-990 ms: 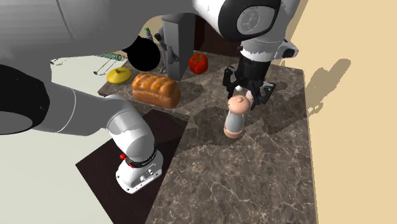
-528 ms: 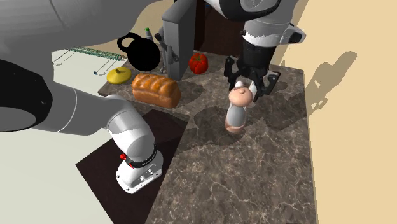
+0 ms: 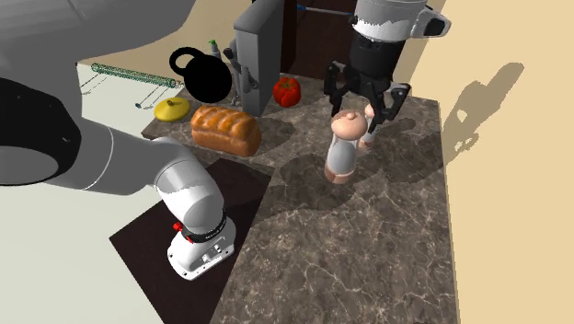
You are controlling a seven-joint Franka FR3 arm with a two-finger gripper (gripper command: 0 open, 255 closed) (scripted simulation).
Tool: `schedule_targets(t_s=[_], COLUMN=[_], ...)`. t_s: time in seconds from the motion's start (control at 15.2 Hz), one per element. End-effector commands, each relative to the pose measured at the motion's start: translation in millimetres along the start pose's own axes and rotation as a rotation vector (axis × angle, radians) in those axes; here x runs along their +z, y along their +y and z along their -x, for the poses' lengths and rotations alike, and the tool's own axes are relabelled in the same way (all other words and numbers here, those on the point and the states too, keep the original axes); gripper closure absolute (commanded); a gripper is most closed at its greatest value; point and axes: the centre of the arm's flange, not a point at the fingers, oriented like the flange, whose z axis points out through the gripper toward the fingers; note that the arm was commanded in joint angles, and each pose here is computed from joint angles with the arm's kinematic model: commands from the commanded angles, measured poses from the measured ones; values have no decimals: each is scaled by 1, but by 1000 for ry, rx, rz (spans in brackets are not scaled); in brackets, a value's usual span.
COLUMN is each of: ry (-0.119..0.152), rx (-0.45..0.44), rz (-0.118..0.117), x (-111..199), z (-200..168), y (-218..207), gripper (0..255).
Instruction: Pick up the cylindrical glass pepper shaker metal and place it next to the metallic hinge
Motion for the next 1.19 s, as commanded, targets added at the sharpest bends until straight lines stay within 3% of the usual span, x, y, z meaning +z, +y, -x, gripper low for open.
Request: schedule_targets(t_s=[0.0, 1.12], ry=[0, 0], rx=[0, 0], rz=[0, 0], x=[-4, -10], z=[-5, -67], y=[-18, -234], gripper=[255, 255])
